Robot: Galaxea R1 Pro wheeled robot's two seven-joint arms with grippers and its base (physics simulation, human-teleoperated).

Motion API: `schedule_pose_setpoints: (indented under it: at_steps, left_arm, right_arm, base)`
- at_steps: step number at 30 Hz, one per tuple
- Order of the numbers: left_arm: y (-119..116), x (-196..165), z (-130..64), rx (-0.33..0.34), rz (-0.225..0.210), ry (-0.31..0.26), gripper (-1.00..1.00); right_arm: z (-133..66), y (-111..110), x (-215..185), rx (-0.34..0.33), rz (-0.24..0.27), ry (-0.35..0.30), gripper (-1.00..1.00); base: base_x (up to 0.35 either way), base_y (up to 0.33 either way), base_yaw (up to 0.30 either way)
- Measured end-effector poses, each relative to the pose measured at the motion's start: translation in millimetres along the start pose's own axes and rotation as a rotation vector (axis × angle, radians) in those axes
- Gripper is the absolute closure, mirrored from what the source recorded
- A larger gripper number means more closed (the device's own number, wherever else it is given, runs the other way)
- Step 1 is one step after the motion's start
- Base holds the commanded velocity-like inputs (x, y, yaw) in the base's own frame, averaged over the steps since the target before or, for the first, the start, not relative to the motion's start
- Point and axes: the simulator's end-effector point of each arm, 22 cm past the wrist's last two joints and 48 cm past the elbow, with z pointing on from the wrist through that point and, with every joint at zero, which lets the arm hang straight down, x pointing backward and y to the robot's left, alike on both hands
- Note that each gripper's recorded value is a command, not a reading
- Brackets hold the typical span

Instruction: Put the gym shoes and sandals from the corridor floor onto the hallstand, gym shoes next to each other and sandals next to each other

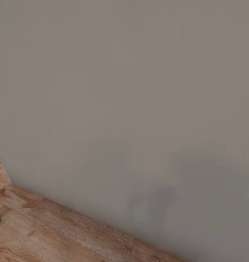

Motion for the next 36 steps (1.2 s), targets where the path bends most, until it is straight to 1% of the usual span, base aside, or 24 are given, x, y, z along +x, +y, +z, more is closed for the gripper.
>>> schedule_pose_setpoints:
  at_steps: [5, 9, 15, 16, 17, 18, 29, 36]
  left_arm:
    - [19, -39, 1.0, -0.024, 0.002, -0.081, -1.00]
    - [18, -66, 0.3, -0.023, 0.002, -0.141, -1.00]
    - [8, -117, -3.3, -0.010, -0.006, -0.243, -1.00]
    - [7, -189, -21.4, -0.010, -0.010, -0.467, -1.00]
    - [7, -275, -53.4, -0.008, -0.010, -0.656, -1.00]
    - [5, -280, -56.1, -0.006, -0.010, -0.669, -1.00]
    - [3, -276, -54.6, -0.002, -0.011, -0.662, -1.00]
    - [4, -275, -54.0, -0.004, -0.013, -0.660, -1.00]
  right_arm:
    - [-0.2, -22, -20, 0.029, -0.005, -0.056, -1.00]
    - [-1.4, -40, -36, 0.051, -0.008, -0.102, -1.00]
    - [-4.9, -66, -65, 0.083, -0.015, -0.176, -1.00]
    - [-15.6, -76, -114, 0.097, -0.026, -0.340, -1.00]
    - [-35.8, -73, -186, 0.094, -0.034, -0.501, -1.00]
    - [-49.8, -69, -221, 0.088, -0.041, -0.583, -1.00]
    - [-51.7, -65, -225, 0.079, -0.049, -0.598, -1.00]
    - [-50.5, -65, -223, 0.080, -0.047, -0.592, -1.00]
  base:
    - [0.000, 0.000, 0.000]
    - [0.000, 0.000, 0.000]
    - [0.000, 0.000, 0.000]
    - [0.000, 0.000, 0.000]
    - [0.000, 0.000, 0.000]
    - [0.000, 0.000, 0.000]
    - [0.000, 0.000, 0.008]
    - [0.000, 0.000, 0.166]
